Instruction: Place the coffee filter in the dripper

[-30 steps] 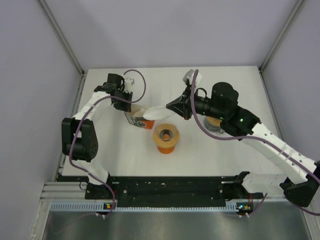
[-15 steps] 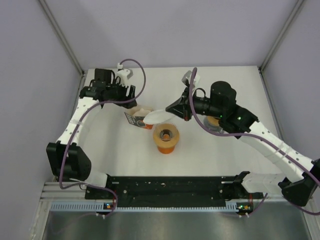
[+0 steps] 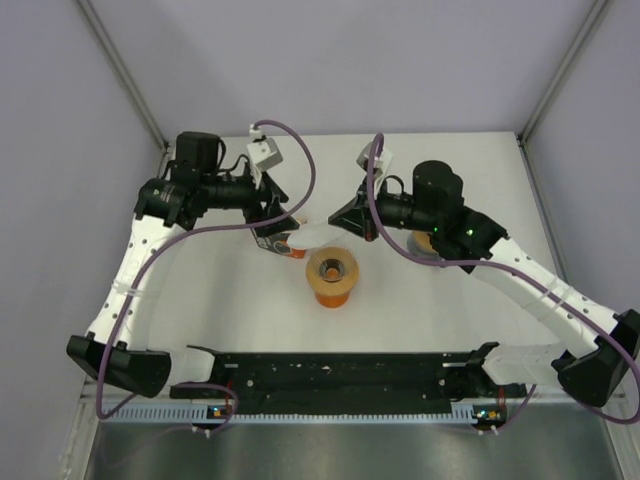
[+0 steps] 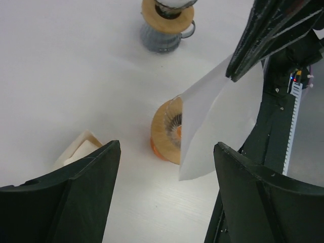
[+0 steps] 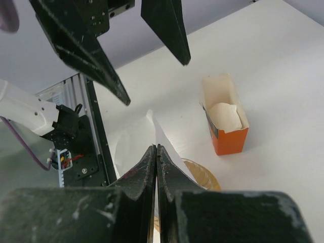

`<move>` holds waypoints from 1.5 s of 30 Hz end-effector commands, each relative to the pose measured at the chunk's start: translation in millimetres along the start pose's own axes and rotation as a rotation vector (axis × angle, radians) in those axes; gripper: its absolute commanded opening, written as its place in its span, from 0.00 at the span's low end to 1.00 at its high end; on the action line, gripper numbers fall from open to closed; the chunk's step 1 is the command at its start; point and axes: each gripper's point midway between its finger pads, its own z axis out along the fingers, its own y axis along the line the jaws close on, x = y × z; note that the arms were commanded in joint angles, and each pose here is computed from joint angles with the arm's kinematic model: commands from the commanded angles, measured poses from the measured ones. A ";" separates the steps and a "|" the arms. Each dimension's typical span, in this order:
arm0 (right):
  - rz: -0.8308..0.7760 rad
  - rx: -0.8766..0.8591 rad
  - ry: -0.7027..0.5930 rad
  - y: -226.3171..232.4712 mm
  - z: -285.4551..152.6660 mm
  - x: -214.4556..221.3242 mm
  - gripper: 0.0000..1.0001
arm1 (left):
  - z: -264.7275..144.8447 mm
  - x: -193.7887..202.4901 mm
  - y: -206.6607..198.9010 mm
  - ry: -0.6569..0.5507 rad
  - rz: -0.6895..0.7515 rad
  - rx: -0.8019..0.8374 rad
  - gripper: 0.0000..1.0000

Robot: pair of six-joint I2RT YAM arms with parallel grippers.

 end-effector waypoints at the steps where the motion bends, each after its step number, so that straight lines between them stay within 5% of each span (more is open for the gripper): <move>1: -0.014 -0.029 -0.038 4.7 -0.6 -13.9 0.00 | 13.0 10.8 -13.6 0.078 0.059 0.027 0.79; 6: -0.009 -0.030 -0.031 3.9 -0.1 -11.1 0.00 | 30.9 15.4 -11.2 0.112 0.067 0.025 0.66; 12: -0.010 -0.035 -0.029 4.4 0.7 -10.3 0.00 | 48.1 27.0 -13.7 0.147 0.063 0.034 0.63; 13: -0.010 -0.034 -0.030 3.6 0.1 -10.6 0.00 | 49.9 27.7 -14.6 0.150 0.060 0.036 0.55; 17: -0.003 0.006 -0.029 -5.6 -2.0 -9.1 0.00 | 49.5 27.3 -16.4 0.151 0.019 0.025 0.00; 22: -0.047 0.190 -0.047 -33.0 -17.7 -16.5 0.23 | 45.5 32.7 1.5 0.192 -0.116 -0.126 0.00; 26: -0.102 0.219 -0.085 -28.7 -27.9 -31.2 0.30 | 47.0 44.3 -5.2 0.256 -0.197 -0.124 0.00; 36: -0.231 0.098 0.093 8.4 7.8 13.1 0.02 | 59.2 56.9 -22.7 0.328 -0.247 -0.078 0.00; 45: -0.298 0.119 0.135 -3.2 19.0 24.8 0.00 | 62.7 57.4 -55.4 0.343 -0.250 0.078 0.00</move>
